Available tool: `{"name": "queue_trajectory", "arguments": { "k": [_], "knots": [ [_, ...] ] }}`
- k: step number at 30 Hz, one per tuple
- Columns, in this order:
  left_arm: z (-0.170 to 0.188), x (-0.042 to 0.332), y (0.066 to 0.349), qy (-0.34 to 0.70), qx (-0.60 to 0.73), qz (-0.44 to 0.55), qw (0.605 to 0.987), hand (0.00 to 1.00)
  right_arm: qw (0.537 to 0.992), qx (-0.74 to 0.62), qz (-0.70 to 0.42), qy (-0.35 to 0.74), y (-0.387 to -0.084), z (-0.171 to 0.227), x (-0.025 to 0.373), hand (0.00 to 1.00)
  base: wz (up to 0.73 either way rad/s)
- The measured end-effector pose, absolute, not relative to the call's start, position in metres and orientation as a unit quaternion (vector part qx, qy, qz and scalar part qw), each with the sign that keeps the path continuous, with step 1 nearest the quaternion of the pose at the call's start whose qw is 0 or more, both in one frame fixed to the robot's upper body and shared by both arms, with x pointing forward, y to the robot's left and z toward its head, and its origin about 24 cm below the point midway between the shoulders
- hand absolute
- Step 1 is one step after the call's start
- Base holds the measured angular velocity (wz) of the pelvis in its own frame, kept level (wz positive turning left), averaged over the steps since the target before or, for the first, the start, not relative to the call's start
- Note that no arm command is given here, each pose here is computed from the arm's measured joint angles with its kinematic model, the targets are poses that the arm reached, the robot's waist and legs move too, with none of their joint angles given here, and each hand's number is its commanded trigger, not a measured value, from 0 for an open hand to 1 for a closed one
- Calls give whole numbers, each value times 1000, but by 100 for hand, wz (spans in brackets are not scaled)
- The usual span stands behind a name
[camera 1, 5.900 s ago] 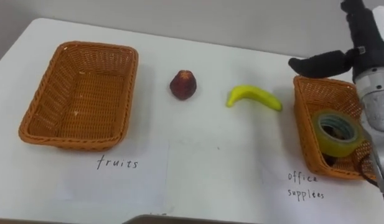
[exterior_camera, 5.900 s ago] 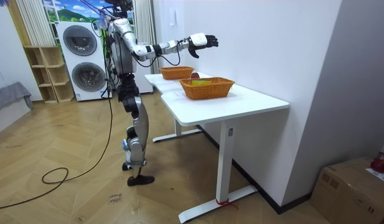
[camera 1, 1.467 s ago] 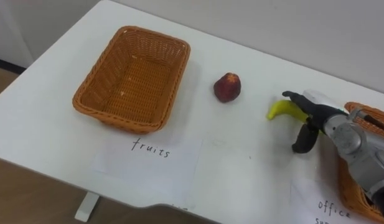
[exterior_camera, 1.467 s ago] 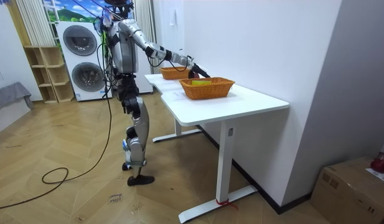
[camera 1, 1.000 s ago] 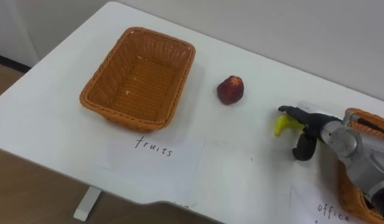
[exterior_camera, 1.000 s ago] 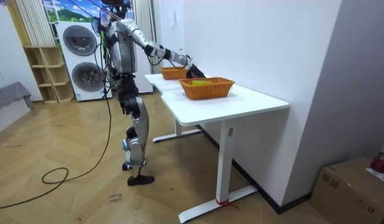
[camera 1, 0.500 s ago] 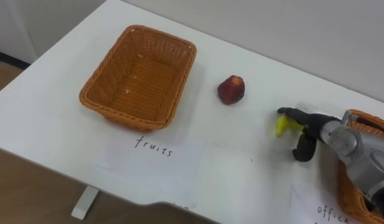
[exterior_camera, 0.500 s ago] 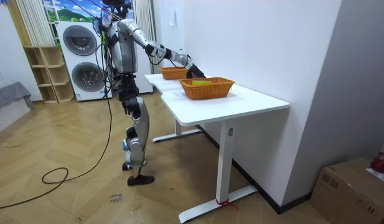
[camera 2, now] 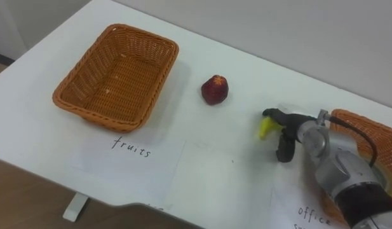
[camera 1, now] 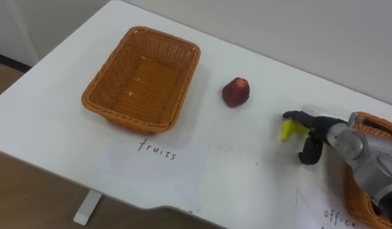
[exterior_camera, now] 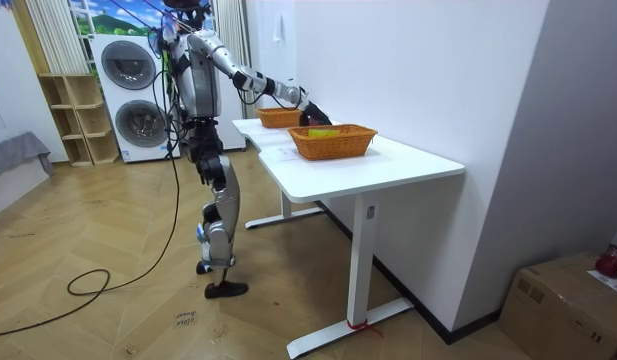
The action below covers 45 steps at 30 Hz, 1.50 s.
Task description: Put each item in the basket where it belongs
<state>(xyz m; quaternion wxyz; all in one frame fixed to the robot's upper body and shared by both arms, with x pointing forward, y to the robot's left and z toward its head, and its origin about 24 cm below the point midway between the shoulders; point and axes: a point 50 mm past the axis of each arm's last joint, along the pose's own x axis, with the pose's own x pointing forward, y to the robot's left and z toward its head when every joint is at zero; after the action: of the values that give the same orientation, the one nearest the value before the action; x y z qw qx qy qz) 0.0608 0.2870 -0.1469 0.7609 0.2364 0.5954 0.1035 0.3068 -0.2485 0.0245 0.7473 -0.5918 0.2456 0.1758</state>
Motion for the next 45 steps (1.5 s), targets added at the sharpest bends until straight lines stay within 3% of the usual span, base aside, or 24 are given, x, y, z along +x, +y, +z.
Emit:
{"name": "queue_trajectory", "arguments": {
  "k": [34,45],
  "knots": [
    [-149,55,288,606,232,105,754,0,763,-581,186,212,-238,30,309,100,0],
    [-148,53,289,605,222,117,755,0,784,-573,202,126,-214,63,314,100,1]
  ]
}}
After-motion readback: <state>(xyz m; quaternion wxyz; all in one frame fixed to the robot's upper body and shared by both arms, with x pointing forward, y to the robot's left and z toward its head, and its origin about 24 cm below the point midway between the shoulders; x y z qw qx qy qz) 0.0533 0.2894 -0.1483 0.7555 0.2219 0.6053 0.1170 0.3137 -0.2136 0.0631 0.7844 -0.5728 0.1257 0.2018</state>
